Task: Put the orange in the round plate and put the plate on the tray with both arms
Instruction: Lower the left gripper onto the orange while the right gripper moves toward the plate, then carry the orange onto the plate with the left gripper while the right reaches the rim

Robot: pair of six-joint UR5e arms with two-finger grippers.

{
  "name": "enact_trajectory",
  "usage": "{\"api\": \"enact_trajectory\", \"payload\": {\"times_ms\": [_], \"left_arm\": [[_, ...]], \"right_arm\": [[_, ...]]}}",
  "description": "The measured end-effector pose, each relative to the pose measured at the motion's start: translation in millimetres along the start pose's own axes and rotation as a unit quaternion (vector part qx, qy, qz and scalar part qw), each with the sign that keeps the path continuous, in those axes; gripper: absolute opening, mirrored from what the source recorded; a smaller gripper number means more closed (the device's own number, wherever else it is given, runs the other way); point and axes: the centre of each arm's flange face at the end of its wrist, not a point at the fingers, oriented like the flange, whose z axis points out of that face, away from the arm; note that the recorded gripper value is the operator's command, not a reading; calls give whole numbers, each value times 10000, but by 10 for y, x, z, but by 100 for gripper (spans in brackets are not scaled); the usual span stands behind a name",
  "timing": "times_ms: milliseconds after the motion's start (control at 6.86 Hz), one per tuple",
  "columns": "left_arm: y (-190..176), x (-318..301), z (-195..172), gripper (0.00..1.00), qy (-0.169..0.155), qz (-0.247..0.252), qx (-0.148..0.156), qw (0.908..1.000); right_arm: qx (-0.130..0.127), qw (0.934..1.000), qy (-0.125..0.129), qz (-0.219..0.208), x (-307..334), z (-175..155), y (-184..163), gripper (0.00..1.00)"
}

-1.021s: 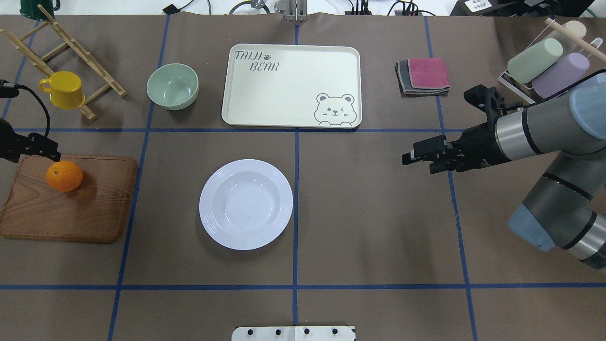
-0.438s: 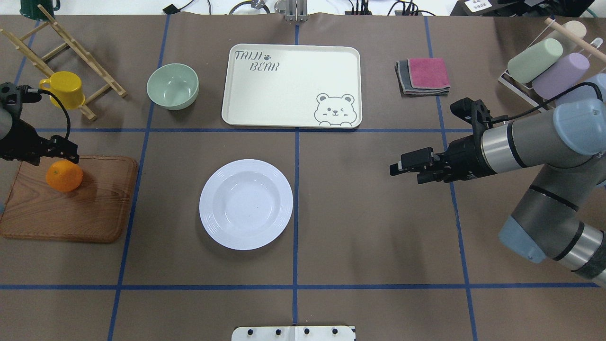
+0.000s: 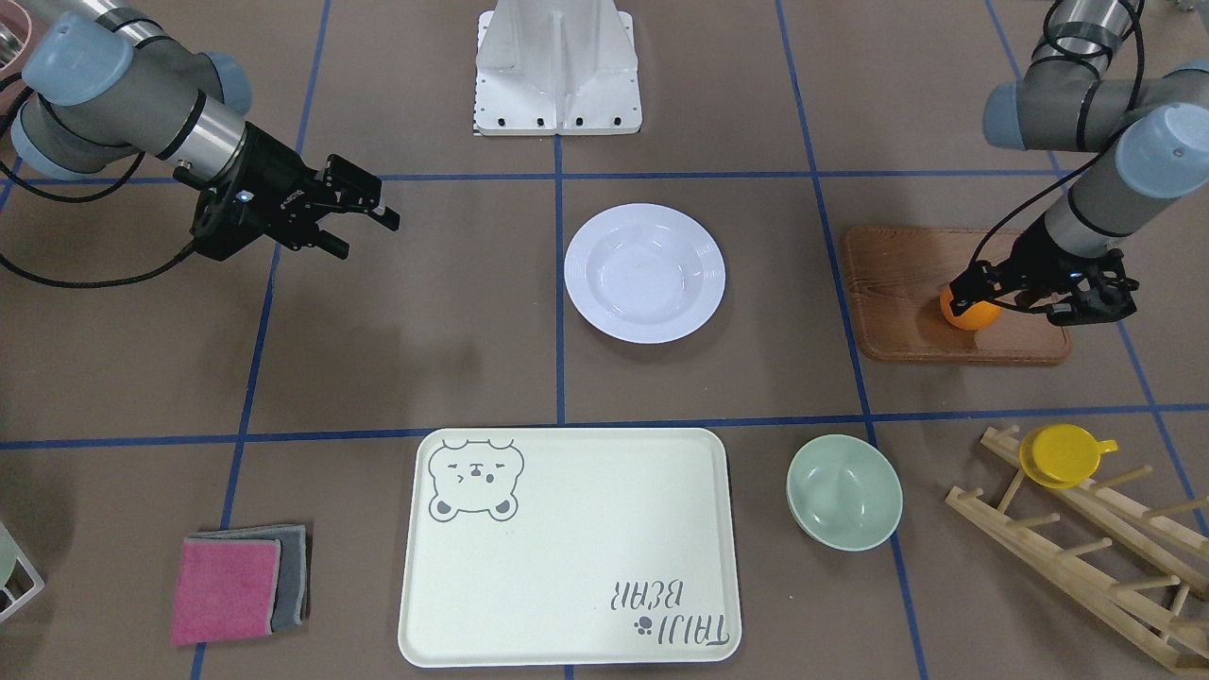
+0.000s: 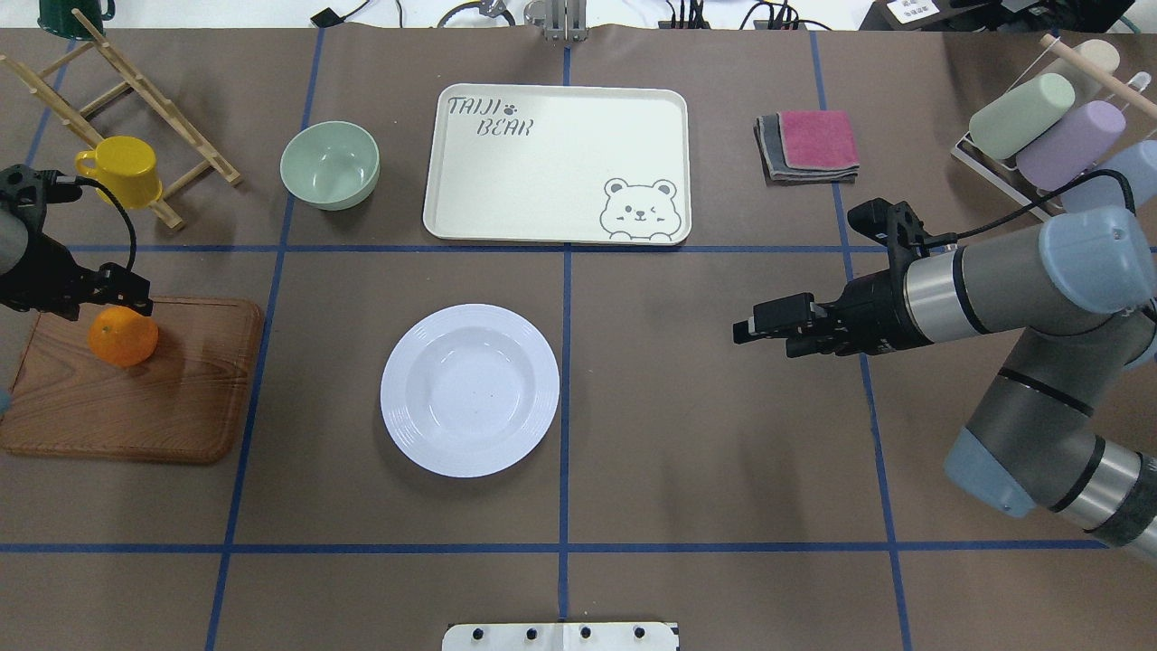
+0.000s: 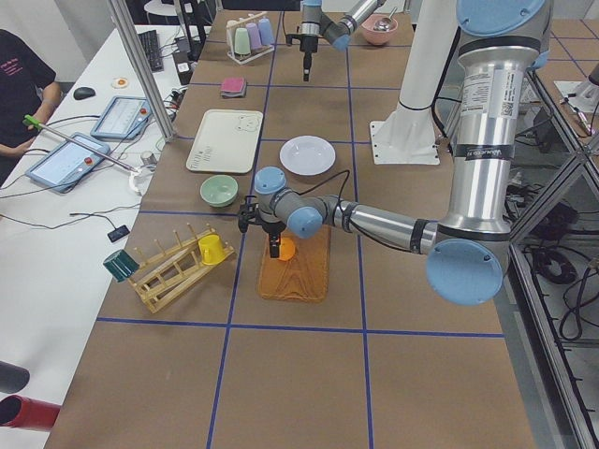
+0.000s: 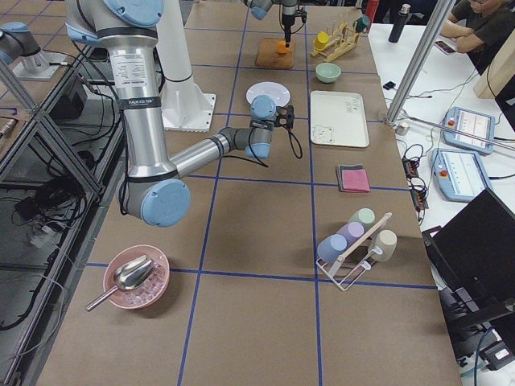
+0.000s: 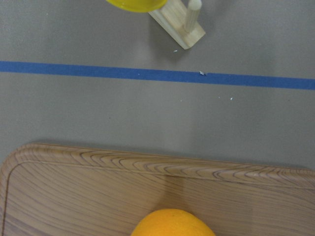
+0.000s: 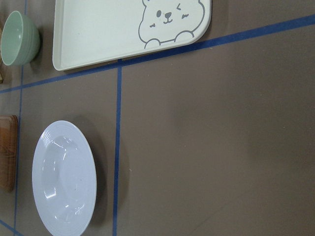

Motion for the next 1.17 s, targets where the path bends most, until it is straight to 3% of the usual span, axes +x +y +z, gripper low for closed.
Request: {"api": "enact_trajectory", "payload": {"times_ms": [438, 583, 729, 875, 1167], "left_arm": [[80, 47, 162, 98, -11, -25, -32, 10000], [109, 65, 196, 92, -10, -38, -59, 10000], [134, 79, 217, 78, 0, -62, -73, 10000], [152, 88, 222, 73, 34, -114, -59, 9999], [166, 162, 164, 72, 143, -166, -21, 9998]], "right_arm": [[-4, 10000, -14, -15, -20, 12, 21, 100], [10, 10000, -34, -26, -51, 19, 15, 100], [24, 10000, -69, -26, -104, 41, 6, 100], [49, 9999, -112, -24, -177, 90, 9, 100], [77, 9997, -220, -95, -376, 263, 69, 98]]}}
